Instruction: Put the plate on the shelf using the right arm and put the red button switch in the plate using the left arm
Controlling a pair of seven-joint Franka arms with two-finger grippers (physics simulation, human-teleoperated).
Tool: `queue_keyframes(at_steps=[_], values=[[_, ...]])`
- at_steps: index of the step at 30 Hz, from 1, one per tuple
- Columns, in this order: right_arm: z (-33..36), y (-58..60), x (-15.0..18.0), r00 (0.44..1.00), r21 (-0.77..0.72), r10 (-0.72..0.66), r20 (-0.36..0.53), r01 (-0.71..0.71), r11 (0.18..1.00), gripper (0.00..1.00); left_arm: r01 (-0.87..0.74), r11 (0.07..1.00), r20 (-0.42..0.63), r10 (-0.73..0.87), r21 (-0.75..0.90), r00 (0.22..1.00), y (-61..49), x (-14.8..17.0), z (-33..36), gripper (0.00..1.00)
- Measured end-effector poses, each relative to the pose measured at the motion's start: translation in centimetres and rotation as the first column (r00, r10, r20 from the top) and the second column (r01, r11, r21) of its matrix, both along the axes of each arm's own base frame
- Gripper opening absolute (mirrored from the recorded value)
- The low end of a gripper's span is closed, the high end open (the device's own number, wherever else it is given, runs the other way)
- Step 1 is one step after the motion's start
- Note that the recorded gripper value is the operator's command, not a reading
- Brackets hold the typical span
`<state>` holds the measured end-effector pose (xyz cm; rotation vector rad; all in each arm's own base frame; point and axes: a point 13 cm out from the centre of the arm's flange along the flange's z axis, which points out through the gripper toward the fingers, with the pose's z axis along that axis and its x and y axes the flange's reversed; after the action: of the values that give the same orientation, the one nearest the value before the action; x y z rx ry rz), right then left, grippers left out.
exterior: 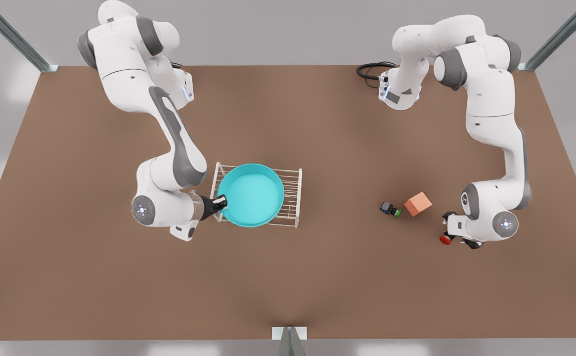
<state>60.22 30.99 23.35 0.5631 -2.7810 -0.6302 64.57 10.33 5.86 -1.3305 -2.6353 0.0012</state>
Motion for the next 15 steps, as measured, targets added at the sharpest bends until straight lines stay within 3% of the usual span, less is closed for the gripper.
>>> queue_keyframes(at_steps=[10,11,15], values=[[-2.1,-0.6,-2.2,1.000,-0.029,-0.004,-0.029,0.003,1.000,0.21,0.042,0.999,-0.017,-0.042,-0.017,0.999,0.9,-1.0,-1.9,1.00],[-2.1,-0.5,-2.2,1.000,-0.028,-0.006,-0.027,0.005,1.000,1.00,0.042,0.999,-0.017,-0.042,-0.022,0.999,0.8,-1.0,-1.9,1.00],[-1.8,-0.5,-2.0,1.000,-0.022,-0.011,-0.021,0.011,1.000,1.00,0.025,0.998,-0.019,-0.026,-0.051,0.999,0.5,-1.3,-2.6,1.00]])
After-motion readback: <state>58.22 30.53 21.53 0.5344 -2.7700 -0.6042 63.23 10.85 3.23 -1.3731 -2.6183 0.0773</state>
